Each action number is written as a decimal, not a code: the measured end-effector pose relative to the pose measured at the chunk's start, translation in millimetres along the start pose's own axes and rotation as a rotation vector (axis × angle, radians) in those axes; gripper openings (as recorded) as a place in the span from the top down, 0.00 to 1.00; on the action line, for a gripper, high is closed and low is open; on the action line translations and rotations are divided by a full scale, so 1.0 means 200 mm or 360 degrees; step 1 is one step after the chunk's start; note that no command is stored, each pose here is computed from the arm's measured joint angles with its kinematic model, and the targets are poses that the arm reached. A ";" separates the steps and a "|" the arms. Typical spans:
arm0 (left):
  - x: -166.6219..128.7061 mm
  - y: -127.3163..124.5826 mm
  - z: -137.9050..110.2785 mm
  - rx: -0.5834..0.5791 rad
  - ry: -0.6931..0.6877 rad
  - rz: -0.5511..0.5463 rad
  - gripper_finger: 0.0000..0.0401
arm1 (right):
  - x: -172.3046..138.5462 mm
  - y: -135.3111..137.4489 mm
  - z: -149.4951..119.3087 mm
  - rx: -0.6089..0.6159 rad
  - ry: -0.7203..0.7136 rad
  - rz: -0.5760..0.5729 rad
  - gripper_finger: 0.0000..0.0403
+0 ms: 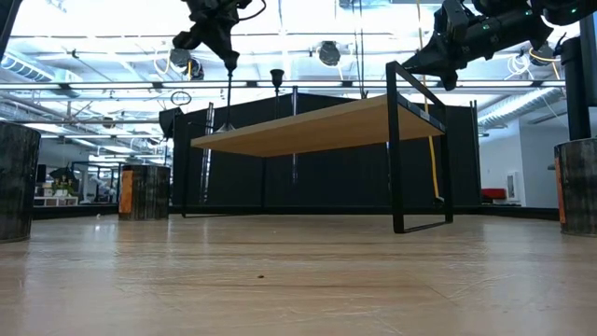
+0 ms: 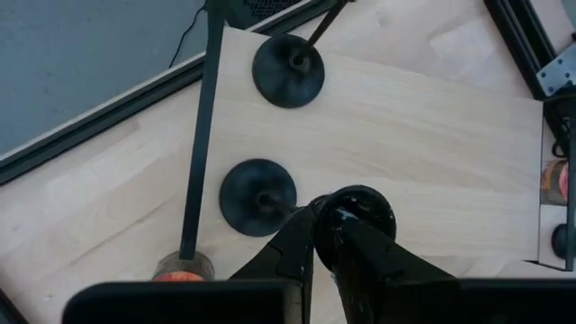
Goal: Pick & Place candle stick holders
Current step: Put the top black candle holder on the shelf, then put the black candle holder on the shelf
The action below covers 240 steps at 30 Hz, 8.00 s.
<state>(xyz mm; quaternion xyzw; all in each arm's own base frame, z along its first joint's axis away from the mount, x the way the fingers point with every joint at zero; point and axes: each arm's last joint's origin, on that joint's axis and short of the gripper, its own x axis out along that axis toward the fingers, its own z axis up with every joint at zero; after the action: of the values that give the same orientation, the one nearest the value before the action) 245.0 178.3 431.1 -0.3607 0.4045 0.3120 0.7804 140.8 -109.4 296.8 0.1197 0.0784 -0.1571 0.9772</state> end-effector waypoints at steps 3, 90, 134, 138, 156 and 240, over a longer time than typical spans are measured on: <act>-0.03 -0.01 0.01 0.0017 -0.0042 -0.0017 0.91 | 0.00 0.00 0.00 -0.0001 0.0000 0.0000 1.00; 0.28 0.18 -1.23 0.0131 -0.0669 -0.0441 0.91 | -0.22 0.68 0.00 -0.0085 0.0573 0.0877 1.00; 0.26 0.13 -1.31 0.0339 -0.0753 -0.0421 0.91 | -0.48 1.09 -0.07 0.1025 0.2383 0.0012 0.95; 0.26 0.13 -1.31 0.0335 -0.0753 -0.0422 0.91 | -0.47 1.09 -0.12 0.1002 0.2403 -0.0042 0.88; 0.26 0.13 -1.31 0.0332 -0.0754 -0.0423 0.91 | -0.43 1.09 -0.28 0.1034 0.2525 -0.0024 0.56; 0.19 0.04 -1.27 0.0604 -0.0883 -0.0820 0.91 | -0.29 1.07 -0.43 0.0940 0.2169 0.0125 0.99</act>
<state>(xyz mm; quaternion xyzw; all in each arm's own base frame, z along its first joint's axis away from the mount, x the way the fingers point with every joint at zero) 154.3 -17.2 292.5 -0.2024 0.1260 0.1120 0.9647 145.6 126.3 269.4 0.4511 0.6173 -0.0276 0.6439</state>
